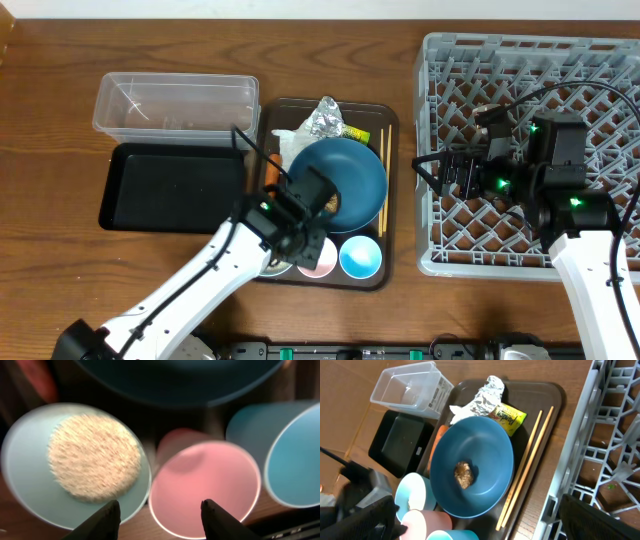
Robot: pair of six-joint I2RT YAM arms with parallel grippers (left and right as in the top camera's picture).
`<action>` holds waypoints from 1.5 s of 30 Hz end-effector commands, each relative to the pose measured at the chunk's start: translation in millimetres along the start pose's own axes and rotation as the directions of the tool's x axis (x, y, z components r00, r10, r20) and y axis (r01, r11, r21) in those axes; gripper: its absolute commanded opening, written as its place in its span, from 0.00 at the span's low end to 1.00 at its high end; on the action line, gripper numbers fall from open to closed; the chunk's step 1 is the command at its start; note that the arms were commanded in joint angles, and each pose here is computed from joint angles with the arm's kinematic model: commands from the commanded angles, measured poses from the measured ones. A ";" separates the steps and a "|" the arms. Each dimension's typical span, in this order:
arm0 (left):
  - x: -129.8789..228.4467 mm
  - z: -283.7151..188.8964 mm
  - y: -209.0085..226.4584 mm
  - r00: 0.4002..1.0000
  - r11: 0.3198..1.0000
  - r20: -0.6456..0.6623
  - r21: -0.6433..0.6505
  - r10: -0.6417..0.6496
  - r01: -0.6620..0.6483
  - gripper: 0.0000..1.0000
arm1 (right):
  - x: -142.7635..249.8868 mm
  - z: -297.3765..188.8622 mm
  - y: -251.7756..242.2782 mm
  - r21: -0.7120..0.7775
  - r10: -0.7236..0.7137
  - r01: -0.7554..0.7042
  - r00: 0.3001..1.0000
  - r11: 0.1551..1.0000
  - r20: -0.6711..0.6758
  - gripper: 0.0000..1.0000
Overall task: Sort waste into correct bins and load items into the dishwasher rack
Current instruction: 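Grasp the pink cup with the left gripper and lift it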
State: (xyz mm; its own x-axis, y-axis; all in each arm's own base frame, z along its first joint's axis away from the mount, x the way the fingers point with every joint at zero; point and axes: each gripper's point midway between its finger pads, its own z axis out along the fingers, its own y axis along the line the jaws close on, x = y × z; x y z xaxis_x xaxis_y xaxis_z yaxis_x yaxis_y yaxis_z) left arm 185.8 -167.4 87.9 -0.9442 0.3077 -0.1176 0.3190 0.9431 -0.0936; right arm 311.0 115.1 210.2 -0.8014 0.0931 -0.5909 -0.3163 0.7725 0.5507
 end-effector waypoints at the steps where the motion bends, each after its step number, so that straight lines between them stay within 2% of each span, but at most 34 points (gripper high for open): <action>1: 10.5 13.6 5.7 0.999 0.999 -0.017 -0.021 -0.044 0.044 0.53 | -5.8 -2.2 5.5 -0.004 -0.008 0.008 1.000 1.000 0.012 0.98; 3: 8.0 16.9 4.8 0.999 0.999 -0.002 -0.014 -0.043 0.043 0.51 | -5.8 -2.2 5.5 -0.004 -0.008 0.008 1.000 1.000 0.012 0.98; 7: 0.5 16.8 1.8 0.999 0.999 0.028 -0.001 -0.042 0.042 0.30 | -5.8 -2.2 5.5 -0.004 -0.008 0.008 1.000 1.000 0.012 0.98; 9: -3.3 16.7 0.2 0.998 0.999 0.043 0.006 -0.041 0.041 0.25 | -5.8 -2.2 5.5 -0.004 -0.008 0.008 1.000 1.000 0.012 0.97; 20: -1.8 31.9 6.9 0.999 0.998 0.016 -0.038 -0.043 0.043 0.25 | -5.7 -2.2 5.5 -0.004 -0.007 0.007 1.000 1.000 0.012 0.95; 21: -0.3 34.7 6.7 0.999 0.998 0.002 -0.039 -0.043 0.044 0.24 | -5.7 -2.2 5.5 -0.004 -0.007 0.007 1.000 1.000 0.012 0.95; 24: 3.5 40.0 4.8 0.999 0.999 -0.029 -0.032 -0.045 0.044 0.06 | -5.6 -2.2 5.5 -0.004 -0.007 0.007 1.000 1.000 0.012 0.95; 27: 1.2 37.3 3.7 0.999 0.999 -0.020 -0.027 -0.044 0.044 0.06 | -5.7 -2.2 5.5 -0.004 -0.007 0.007 1.000 1.000 0.012 0.94; 35: -18.1 -19.4 -2.1 0.994 1.000 0.102 0.020 -0.026 0.024 0.06 | -5.7 -2.2 5.6 -0.004 -0.007 0.007 1.000 1.000 0.012 0.92; 38: -27.6 -51.4 13.4 0.978 0.996 0.188 0.041 -0.085 0.079 0.06 | -5.7 -2.2 5.6 -0.004 -0.003 0.003 1.000 1.000 0.012 0.89; 41: -40.8 -76.2 26.3 0.947 0.980 0.273 0.150 -0.170 0.133 0.06 | -5.3 -2.3 9.6 -0.027 0.031 -0.030 1.000 0.999 0.008 0.89; 43: -51.6 -92.2 22.5 0.930 0.947 0.304 0.302 -0.208 0.113 0.07 | -5.0 -2.8 18.6 -0.079 0.029 -0.028 1.000 0.996 0.002 0.89; 45: -62.4 -111.0 15.2 0.916 0.873 0.315 0.481 -0.250 0.073 0.07 | -6.8 -4.7 33.8 -0.166 0.012 -0.011 1.000 0.986 0.003 0.89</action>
State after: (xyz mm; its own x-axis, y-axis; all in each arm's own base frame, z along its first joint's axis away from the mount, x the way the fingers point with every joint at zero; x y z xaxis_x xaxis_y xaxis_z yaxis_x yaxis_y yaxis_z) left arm 241.7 -138.8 175.4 -0.9169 0.0035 -0.3991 0.1543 0.9254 -0.3463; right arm 310.1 119.5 214.4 -0.8073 0.1124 -0.5794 -0.3149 0.7482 0.5840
